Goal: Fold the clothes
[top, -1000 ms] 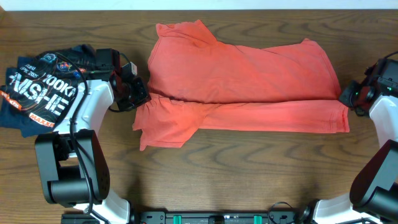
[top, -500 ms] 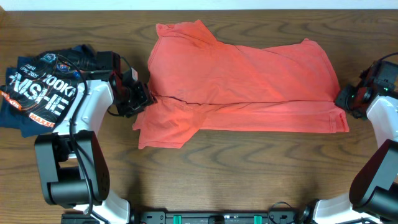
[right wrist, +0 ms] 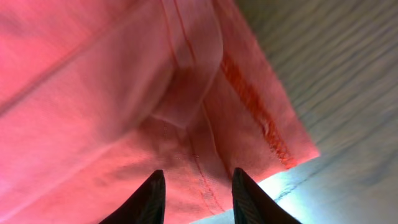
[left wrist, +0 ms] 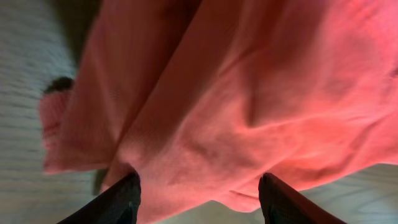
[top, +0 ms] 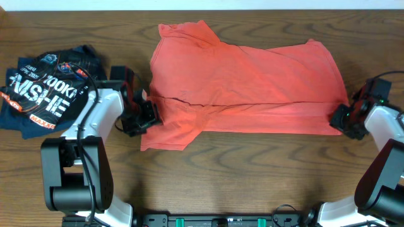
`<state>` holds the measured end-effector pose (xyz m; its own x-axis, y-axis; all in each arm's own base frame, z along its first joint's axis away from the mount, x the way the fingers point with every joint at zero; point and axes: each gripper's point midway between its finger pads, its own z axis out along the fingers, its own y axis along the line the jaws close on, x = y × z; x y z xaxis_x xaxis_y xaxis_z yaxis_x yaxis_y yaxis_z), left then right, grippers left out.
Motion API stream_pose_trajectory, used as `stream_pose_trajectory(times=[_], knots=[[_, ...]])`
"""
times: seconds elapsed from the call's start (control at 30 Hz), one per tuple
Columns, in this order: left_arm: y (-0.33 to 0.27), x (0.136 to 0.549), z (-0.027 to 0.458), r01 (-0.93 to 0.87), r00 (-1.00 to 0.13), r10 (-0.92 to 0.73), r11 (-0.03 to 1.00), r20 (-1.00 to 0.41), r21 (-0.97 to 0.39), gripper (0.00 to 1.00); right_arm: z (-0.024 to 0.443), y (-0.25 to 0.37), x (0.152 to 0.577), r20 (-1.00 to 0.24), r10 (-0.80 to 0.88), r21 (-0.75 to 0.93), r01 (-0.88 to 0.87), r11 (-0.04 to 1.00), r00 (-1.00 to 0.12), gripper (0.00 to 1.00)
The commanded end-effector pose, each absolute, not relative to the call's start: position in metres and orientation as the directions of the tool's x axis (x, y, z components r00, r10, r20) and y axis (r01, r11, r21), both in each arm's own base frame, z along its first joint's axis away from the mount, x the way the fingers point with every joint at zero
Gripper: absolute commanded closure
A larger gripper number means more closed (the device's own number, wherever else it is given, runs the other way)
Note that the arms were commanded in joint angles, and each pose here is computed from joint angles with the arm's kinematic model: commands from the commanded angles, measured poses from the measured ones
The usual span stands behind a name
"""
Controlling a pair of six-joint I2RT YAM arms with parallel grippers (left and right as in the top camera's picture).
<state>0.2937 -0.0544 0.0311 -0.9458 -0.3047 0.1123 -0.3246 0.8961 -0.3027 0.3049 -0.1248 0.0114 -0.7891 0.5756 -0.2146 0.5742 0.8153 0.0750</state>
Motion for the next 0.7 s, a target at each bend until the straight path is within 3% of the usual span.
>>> stream_pose_trajectory(times=[0.0,0.5,0.67], knots=[[-0.059,0.286,0.025,-0.303,-0.953,-0.281,0.899,0.114,-0.316,0.37,-0.002,-0.12,0.299,-0.215,0.568,0.072,0.567,0.82,-0.794,0.66],[-0.111,0.299,0.044,0.006,-0.997,-0.021,0.941,-0.076,-0.338,0.37,-0.016,-0.118,0.293,-0.236,0.566,0.076,0.566,0.821,-0.79,0.66],[-0.144,0.298,0.055,0.207,-0.971,0.156,0.929,-0.184,-0.306,0.38,-0.016,-0.118,0.293,-0.237,0.566,0.077,0.565,0.821,-0.79,0.66]])
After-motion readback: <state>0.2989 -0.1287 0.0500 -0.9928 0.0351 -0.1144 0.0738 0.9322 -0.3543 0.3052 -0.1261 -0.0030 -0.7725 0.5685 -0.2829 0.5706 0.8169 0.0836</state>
